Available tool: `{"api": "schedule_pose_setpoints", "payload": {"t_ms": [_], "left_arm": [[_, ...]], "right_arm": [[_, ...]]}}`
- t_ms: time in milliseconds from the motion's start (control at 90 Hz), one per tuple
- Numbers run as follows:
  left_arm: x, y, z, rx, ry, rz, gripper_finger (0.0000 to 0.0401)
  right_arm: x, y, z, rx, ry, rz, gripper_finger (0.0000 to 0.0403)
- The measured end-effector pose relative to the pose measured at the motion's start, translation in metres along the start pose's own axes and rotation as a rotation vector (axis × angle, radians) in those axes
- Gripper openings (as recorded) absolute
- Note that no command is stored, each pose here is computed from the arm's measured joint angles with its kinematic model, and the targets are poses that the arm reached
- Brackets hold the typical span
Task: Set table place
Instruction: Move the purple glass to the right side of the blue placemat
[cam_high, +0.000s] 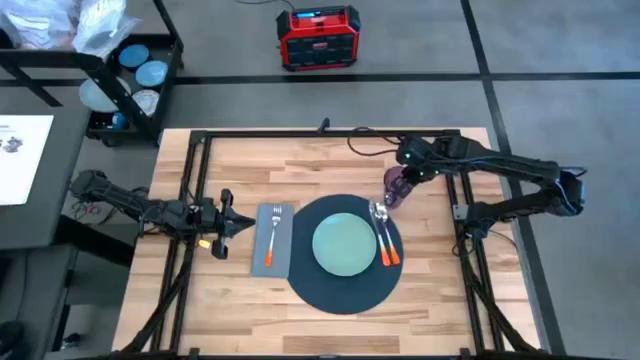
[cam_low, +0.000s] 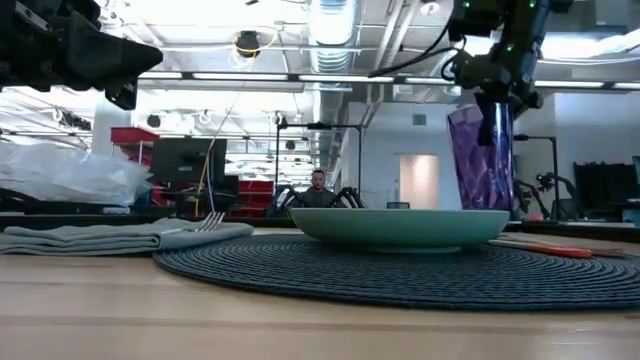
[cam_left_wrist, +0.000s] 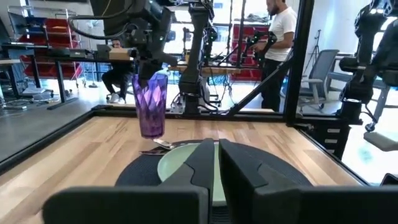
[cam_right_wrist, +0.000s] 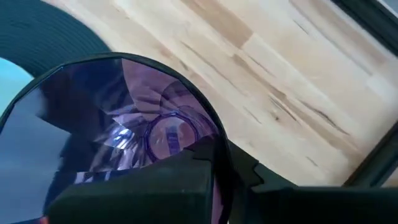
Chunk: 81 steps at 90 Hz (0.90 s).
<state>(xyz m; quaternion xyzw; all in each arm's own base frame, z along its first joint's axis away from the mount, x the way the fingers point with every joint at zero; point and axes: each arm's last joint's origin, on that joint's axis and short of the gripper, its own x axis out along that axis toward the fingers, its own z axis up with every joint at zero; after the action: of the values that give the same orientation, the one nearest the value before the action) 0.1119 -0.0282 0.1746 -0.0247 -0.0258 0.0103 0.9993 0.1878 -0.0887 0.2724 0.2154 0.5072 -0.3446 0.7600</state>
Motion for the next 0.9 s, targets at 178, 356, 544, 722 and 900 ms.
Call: {"api": "schedule_pose_setpoints", "payload": {"t_ms": [178, 356, 544, 722, 900], "left_arm": [[0.0, 0.0, 0.0, 0.0, 0.0, 0.0, 0.0008], [0.0, 0.0, 0.0, 0.0, 0.001, 0.0, 0.0008], [0.0, 0.0, 0.0, 0.0, 0.001, 0.0, 0.0008], [0.0, 0.0, 0.0, -0.009, 0.003, 0.0, 0.0008], [0.0, 0.0, -0.001, -0.017, 0.007, 0.0, 0.0008]], "right_arm": [[0.009, -0.011, 0.003, 0.018, -0.007, -0.024, 0.0], [0.012, -0.016, 0.009, 0.028, -0.027, -0.001, 0.0], [0.012, -0.018, 0.01, 0.031, -0.023, 0.018, 0.0], [0.012, -0.018, 0.009, 0.037, -0.022, 0.019, 0.0], [0.024, -0.018, 0.002, 0.033, -0.004, 0.018, 0.0]]}}
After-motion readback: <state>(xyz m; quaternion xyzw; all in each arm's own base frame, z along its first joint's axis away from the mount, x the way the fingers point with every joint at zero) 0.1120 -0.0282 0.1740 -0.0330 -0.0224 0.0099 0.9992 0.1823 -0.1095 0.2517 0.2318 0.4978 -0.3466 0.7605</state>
